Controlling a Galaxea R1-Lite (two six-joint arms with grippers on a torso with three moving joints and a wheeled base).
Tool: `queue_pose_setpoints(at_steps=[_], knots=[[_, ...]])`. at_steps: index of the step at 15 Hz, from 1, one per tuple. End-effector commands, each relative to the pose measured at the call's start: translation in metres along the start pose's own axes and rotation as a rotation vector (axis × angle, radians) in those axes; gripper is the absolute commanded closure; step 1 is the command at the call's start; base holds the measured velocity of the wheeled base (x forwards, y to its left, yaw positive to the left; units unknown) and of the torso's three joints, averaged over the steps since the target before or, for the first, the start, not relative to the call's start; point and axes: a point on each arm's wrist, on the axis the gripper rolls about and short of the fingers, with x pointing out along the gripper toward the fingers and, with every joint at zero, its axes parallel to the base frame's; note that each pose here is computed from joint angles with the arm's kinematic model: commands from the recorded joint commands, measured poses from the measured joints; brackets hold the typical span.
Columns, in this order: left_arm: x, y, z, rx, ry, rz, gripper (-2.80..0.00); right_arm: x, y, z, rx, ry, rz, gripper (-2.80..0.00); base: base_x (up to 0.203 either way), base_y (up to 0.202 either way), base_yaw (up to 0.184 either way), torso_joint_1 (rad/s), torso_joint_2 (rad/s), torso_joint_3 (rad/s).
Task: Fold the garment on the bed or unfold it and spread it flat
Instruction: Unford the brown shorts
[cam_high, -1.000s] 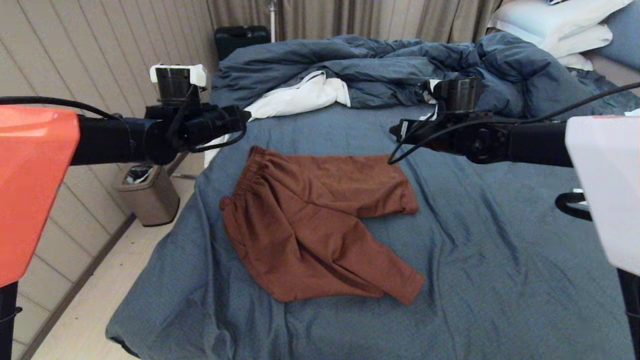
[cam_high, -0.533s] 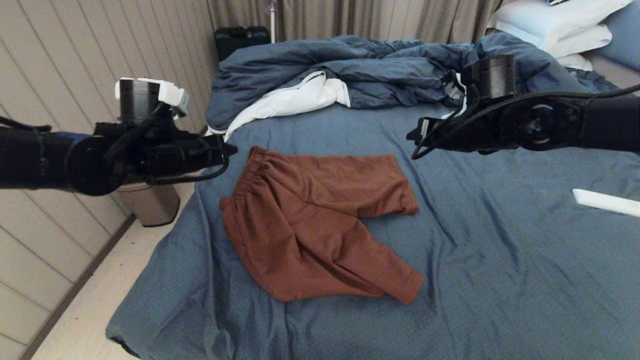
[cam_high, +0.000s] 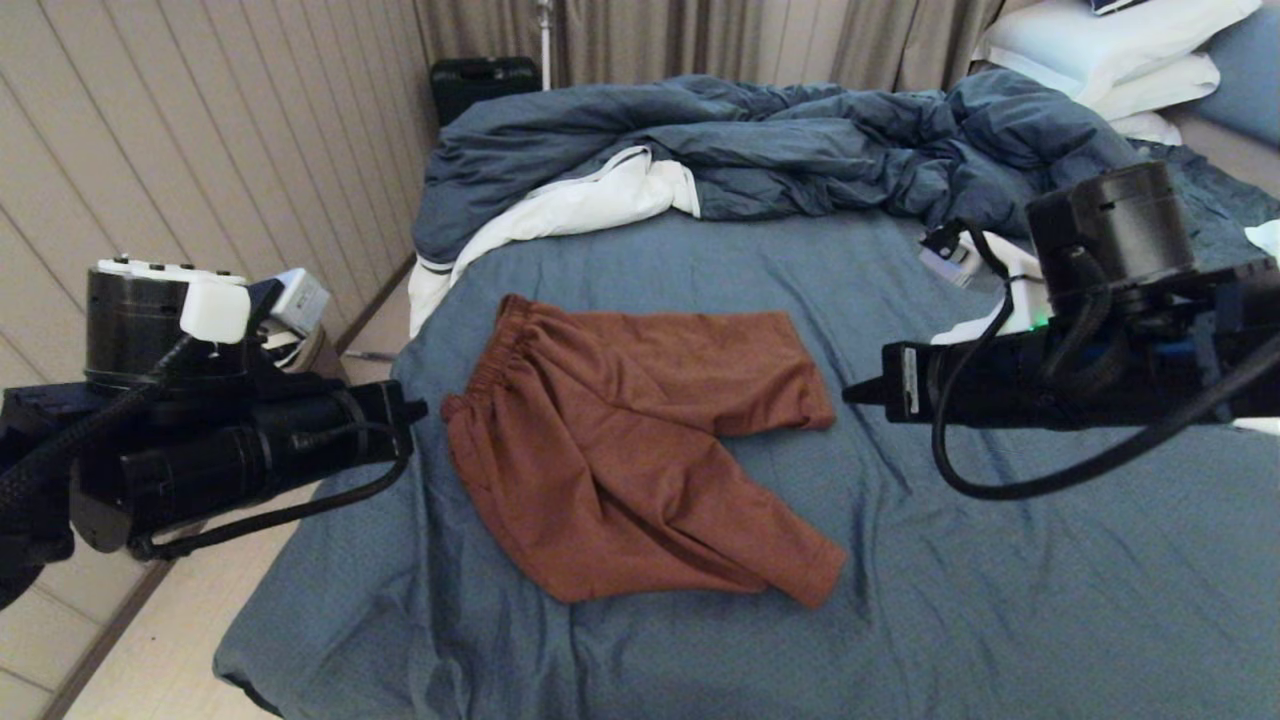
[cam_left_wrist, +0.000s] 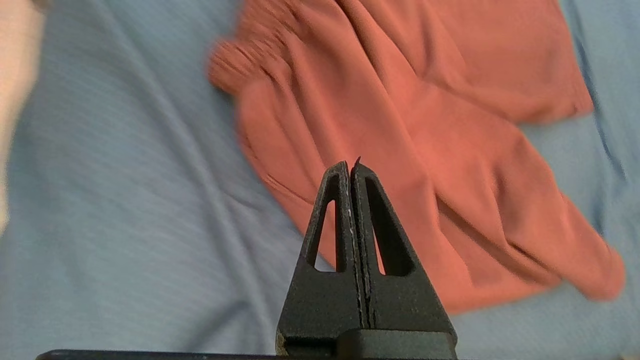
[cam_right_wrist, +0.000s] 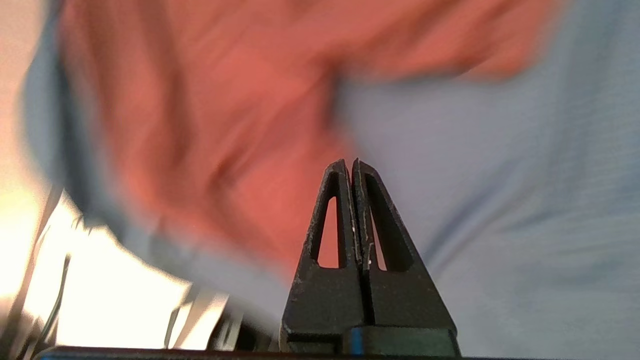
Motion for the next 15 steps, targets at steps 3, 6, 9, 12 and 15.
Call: queue_pose_setpoints(at_steps=[3, 6, 9, 12, 15], knots=[[0.031, -0.029, -0.044, 0.039, 0.123, -0.062, 0.00, 0.027, 0.028, -0.012, -0.054, 0.134, 0.099, 0.00, 0.000, 0.000, 0.000, 0.000, 0.00, 0.000], [0.043, -0.046, -0.065, 0.047, 0.182, -0.091, 0.00, 0.052, 0.050, -0.027, -0.095, 0.214, 0.147, 0.00, 0.000, 0.000, 0.000, 0.000, 0.00, 0.000], [0.061, -0.050, -0.086, 0.056, 0.222, -0.042, 0.00, 0.071, 0.076, -0.046, -0.147, 0.289, 0.199, 0.00, 0.000, 0.000, 0.000, 0.000, 0.00, 0.000], [0.070, -0.051, -0.099, 0.066, 0.221, -0.047, 0.00, 0.083, 0.087, -0.063, -0.175, 0.360, 0.235, 0.00, 0.000, 0.000, 0.000, 0.000, 0.00, 0.000], [0.069, -0.052, -0.106, 0.072, 0.218, -0.052, 0.00, 0.094, 0.094, -0.076, -0.193, 0.409, 0.240, 0.00, 0.000, 0.000, 0.000, 0.000, 0.00, 0.000]])
